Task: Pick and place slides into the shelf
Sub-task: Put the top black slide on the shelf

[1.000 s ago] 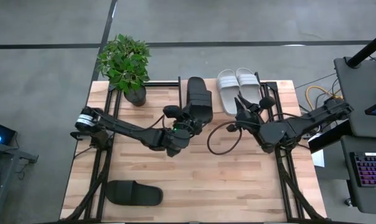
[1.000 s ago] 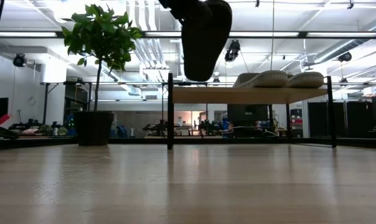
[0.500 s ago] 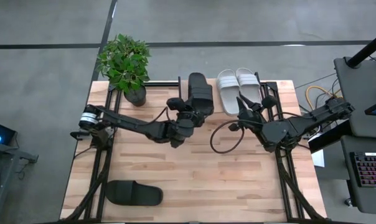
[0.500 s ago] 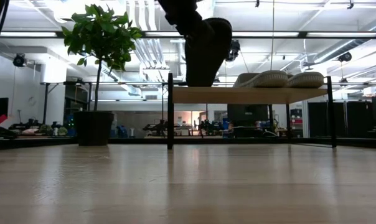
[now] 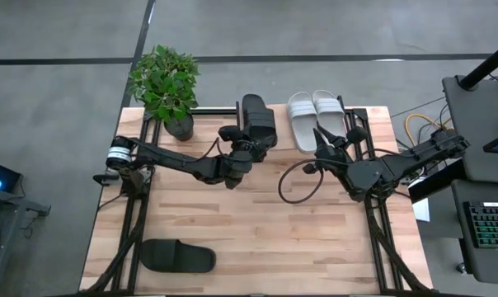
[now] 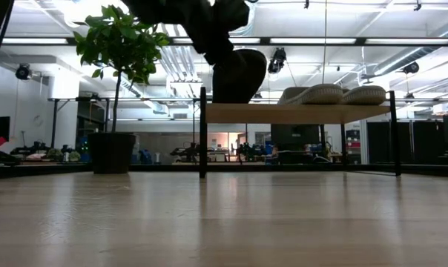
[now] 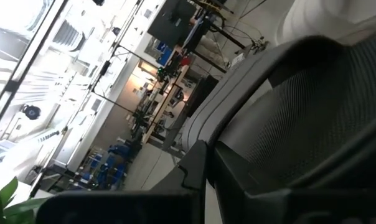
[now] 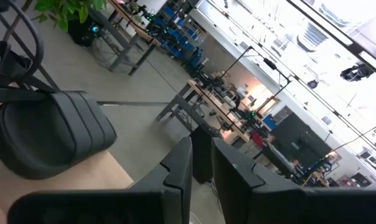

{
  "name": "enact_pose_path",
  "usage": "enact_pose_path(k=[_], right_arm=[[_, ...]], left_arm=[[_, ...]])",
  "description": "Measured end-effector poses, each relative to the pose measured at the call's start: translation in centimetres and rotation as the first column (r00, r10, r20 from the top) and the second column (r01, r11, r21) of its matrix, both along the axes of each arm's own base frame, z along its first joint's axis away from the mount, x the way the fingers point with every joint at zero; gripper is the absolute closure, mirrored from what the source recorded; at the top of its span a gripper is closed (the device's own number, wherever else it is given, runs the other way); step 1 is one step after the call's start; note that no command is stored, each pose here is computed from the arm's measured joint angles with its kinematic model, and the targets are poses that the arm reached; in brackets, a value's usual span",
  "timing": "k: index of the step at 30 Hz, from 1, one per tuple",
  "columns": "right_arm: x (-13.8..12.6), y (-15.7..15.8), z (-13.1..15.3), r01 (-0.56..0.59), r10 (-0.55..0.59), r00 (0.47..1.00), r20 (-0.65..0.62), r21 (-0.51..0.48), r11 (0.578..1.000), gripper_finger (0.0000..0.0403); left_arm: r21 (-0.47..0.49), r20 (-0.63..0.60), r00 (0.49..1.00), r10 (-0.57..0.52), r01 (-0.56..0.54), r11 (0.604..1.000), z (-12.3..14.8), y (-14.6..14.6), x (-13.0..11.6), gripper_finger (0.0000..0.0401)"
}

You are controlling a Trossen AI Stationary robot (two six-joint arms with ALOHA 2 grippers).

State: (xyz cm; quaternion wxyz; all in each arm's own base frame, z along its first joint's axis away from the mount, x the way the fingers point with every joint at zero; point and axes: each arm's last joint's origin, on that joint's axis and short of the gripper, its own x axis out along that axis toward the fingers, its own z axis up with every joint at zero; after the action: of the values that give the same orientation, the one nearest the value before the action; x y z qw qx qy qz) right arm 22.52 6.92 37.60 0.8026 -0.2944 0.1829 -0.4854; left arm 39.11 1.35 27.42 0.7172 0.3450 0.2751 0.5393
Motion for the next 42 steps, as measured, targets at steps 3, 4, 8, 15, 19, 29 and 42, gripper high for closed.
enact_pose_path(k=[3,4,8,15,19,29,42], right_arm=[[0.0,0.0,0.0,0.0,0.0,1.0,0.0,0.0,1.0,0.0351],[0.0,0.0,0.0,0.0,0.0,1.0,0.0,0.0,1.0,0.0351],[0.0,0.0,0.0,0.0,0.0,1.0,0.0,0.0,1.0,0.0351],[0.0,0.0,0.1,0.0,0.0,1.0,0.003,0.002,1.0,0.0351],[0.0,0.0,0.1,0.0,0.0,1.0,0.003,0.002,1.0,0.0351],[0.0,0.0,0.1,0.0,0.0,1.0,0.004,0.002,1.0,0.0351],[0.0,0.0,0.1,0.0,0.0,1.0,0.004,0.002,1.0,0.0351]], left_arm=[[-0.002,-0.004,1.0,-0.013,0.013,1.0,-0.6,0.2,0.1,0.0401],[-0.001,-0.007,1.0,-0.014,0.014,1.0,-0.8,0.2,0.1,0.0401],[-0.002,-0.013,1.0,-0.017,0.017,1.0,-1.2,0.2,0.1,0.0401],[-0.001,-0.046,0.999,-0.019,0.019,1.0,-2.1,0.1,-0.2,0.0401],[-0.002,-0.051,0.999,-0.019,0.019,1.0,-2.3,0.2,-0.2,0.0401],[-0.003,-0.057,0.998,-0.022,0.022,1.0,-2.3,0.1,-0.2,0.036],[-0.009,-0.103,0.993,-0.063,0.062,0.998,-2.6,0.0,-0.2,0.0238]])
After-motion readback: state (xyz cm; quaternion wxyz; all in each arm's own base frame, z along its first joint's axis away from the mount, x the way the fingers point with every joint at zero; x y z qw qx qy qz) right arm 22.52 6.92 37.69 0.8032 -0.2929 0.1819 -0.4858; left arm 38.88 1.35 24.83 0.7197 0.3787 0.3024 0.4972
